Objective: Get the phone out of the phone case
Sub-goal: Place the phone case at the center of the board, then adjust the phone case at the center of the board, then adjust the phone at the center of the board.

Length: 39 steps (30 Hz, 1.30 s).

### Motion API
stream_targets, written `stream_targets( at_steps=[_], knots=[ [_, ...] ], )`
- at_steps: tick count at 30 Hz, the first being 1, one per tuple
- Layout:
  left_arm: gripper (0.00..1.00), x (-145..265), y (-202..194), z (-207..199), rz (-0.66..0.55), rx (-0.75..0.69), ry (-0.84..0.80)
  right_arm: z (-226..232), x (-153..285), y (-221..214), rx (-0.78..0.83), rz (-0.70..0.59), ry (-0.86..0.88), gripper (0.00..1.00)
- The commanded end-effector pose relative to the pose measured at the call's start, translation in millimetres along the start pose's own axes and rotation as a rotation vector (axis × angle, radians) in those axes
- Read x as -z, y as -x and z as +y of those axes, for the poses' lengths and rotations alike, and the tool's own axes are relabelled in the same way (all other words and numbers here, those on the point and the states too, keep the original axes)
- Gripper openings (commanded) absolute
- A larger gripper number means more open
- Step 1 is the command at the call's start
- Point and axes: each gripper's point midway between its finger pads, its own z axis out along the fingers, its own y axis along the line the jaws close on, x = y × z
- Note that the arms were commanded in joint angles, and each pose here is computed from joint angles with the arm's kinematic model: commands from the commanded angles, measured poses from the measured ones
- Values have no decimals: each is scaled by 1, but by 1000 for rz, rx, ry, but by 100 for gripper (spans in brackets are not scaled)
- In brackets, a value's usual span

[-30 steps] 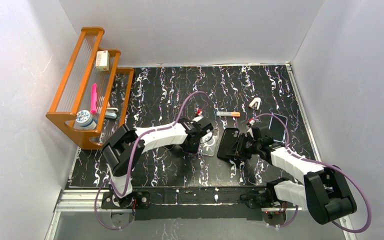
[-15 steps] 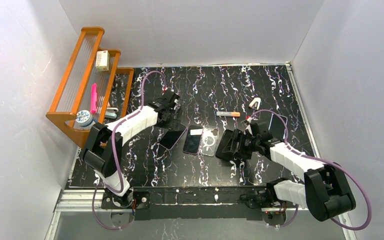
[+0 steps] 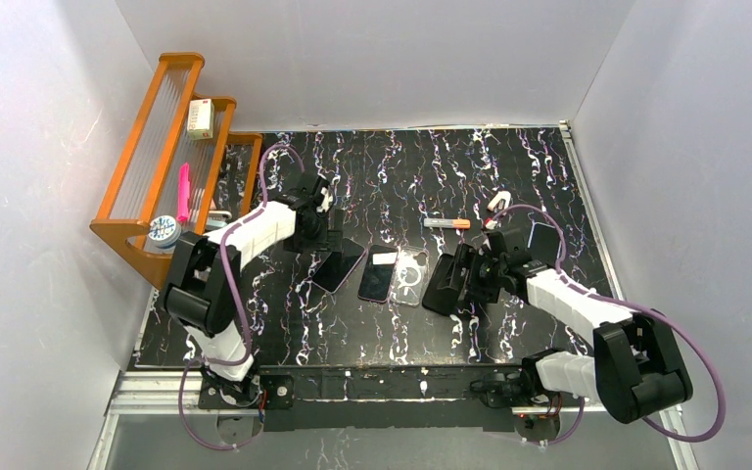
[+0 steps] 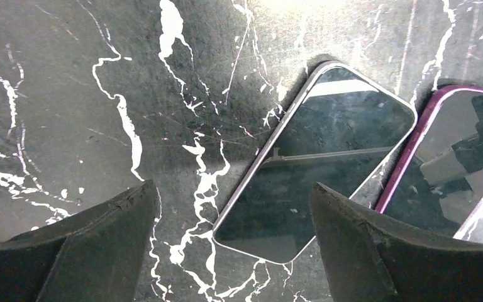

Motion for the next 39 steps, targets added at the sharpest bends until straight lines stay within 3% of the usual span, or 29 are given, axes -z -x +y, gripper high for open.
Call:
stream_targets(
  at_steps=[1,17,31,39],
  knots=[
    [88,-10,-12,0,63,29,-35,20,-4,21,51,-44,74,88],
    [89,-23,-28,-16,144,92,-169,47,-10,43,125,-53,169,90],
    [88,-8,-44,-47,168,244,-336,19,16,57,103,-224,2,99],
    [88,4,-46,-67,153,332,-459,12,31,69,96,-310,-60,99]
  ],
)
